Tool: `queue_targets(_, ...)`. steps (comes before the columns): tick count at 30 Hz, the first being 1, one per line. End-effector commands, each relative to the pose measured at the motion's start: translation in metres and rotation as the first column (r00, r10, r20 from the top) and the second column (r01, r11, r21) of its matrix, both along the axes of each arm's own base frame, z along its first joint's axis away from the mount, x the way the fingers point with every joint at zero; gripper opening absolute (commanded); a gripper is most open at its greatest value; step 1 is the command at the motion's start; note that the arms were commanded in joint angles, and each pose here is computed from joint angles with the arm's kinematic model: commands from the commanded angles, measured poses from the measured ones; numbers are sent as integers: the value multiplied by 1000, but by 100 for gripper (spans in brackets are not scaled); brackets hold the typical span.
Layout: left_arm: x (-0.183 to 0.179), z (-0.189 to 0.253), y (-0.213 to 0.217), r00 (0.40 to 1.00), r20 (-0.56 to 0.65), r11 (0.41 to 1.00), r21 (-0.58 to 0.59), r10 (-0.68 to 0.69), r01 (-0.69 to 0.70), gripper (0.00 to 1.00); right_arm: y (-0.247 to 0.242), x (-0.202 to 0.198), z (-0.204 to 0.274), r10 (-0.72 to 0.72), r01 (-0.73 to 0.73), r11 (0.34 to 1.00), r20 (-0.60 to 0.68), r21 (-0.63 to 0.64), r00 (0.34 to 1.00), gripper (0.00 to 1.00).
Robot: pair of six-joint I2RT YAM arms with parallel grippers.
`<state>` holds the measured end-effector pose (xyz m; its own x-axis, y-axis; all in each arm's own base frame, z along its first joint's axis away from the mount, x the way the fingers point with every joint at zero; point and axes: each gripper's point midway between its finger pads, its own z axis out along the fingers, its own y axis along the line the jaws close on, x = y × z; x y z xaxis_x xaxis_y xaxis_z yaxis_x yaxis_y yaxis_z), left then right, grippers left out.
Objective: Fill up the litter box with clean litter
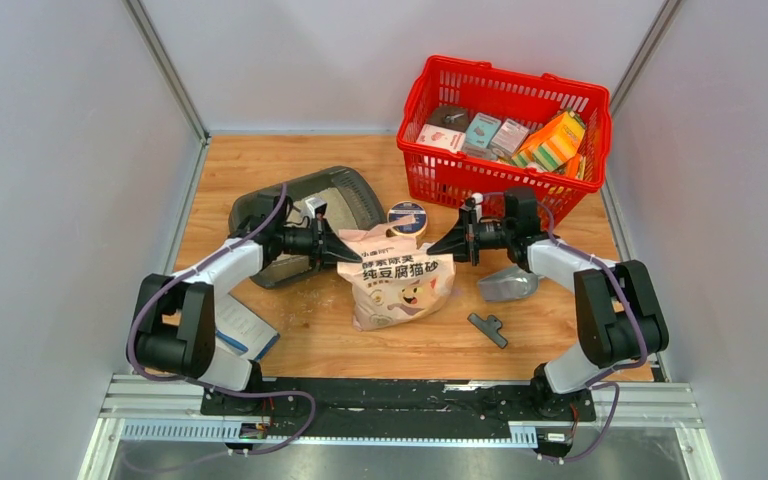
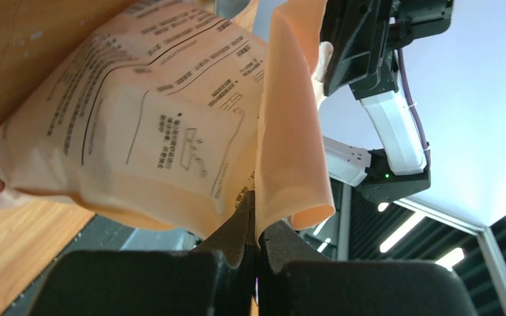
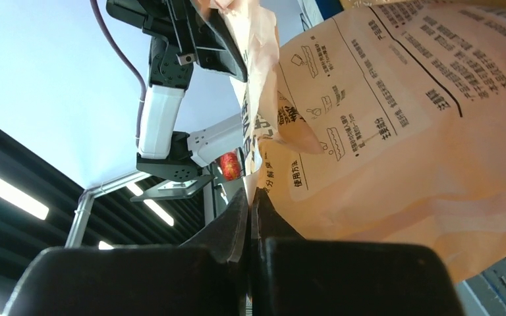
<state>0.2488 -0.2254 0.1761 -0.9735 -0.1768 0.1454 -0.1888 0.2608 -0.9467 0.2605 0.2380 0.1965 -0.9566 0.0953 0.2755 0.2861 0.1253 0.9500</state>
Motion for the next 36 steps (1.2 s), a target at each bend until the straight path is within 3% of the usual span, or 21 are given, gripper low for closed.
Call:
queue_targets(1, -10, -10, 6, 985, -171, 999, 30, -8, 14, 0, -12, -5, 21, 29, -29, 999, -25, 38, 999, 0)
queue_targets(3, -6, -10, 5, 979, -202, 999, 32, 2, 4, 0, -13, -8, 22, 32, -31, 999, -17, 41, 999, 0)
queue_targets(4, 1, -6, 4, 985, -170, 999, 35, 8, -2, 5, -13, -9, 23, 38, -38, 998, -9, 44, 999, 0)
queue_targets(5, 6, -1, 4, 991, -132, 999, 35, 10, -5, 17, -13, -10, 23, 39, -39, 998, -12, 44, 999, 0)
queue_targets(7, 22, 14, 3, 1000, -8, 999, 33, 9, -9, 34, -12, -9, 22, 43, -43, 998, -15, 46, 999, 0)
queue_targets(11, 47, 41, 15, 978, 209, 996, 78, 22, -39, 40, -10, -6, 15, 48, -46, 998, -48, 41, 998, 0)
queue_targets(14, 70, 67, 55, 879, 477, 961, 231, 24, -151, 45, -8, -4, 14, 49, -47, 998, -66, 34, 997, 0)
queue_targets(15, 66, 82, 61, 749, 656, 941, 304, -94, -148, 48, -6, -5, 15, 55, -53, 998, -58, 33, 997, 0)
queue_targets(17, 62, 122, 63, 473, 852, 904, 363, -223, -227, 56, -5, -4, 16, 54, -52, 998, -75, 28, 996, 0)
queue_targets(18, 64, 129, 59, 259, 904, 887, 399, -339, -233, 59, -5, -4, 16, 54, -52, 998, -78, 27, 996, 0)
queue_targets(20, 36, 132, 27, -3, 881, 874, 468, -472, -133, 63, -5, -4, 14, 51, -49, 999, -102, 21, 994, 0)
queue_targets(21, 24, 122, 18, -163, 821, 837, 540, -548, -93, 63, -5, -3, 14, 53, -51, 998, -103, 22, 993, 0)
queue_targets(22, 7, 116, 0, -254, 793, 824, 565, -554, -34, 64, -5, -2, 13, 53, -51, 998, -105, 22, 993, 0)
queue_targets(24, -3, 102, -17, -375, 748, 804, 595, -547, 13, 64, -4, 0, 15, 54, -52, 998, -93, 22, 994, 0)
queue_targets(27, -9, 84, -45, -473, 694, 767, 639, -543, 55, 66, -4, 1, 17, 55, -54, 998, -87, 23, 995, 0)
queue_targets(33, -8, 54, -85, -522, 664, 727, 677, -535, 115, 68, -5, -4, 18, 57, -55, 998, -82, 24, 995, 0)
queue_targets(36, -10, 44, -97, -506, 672, 711, 687, -541, 151, 69, -5, -5, 19, 53, -51, 998, -74, 23, 996, 0)
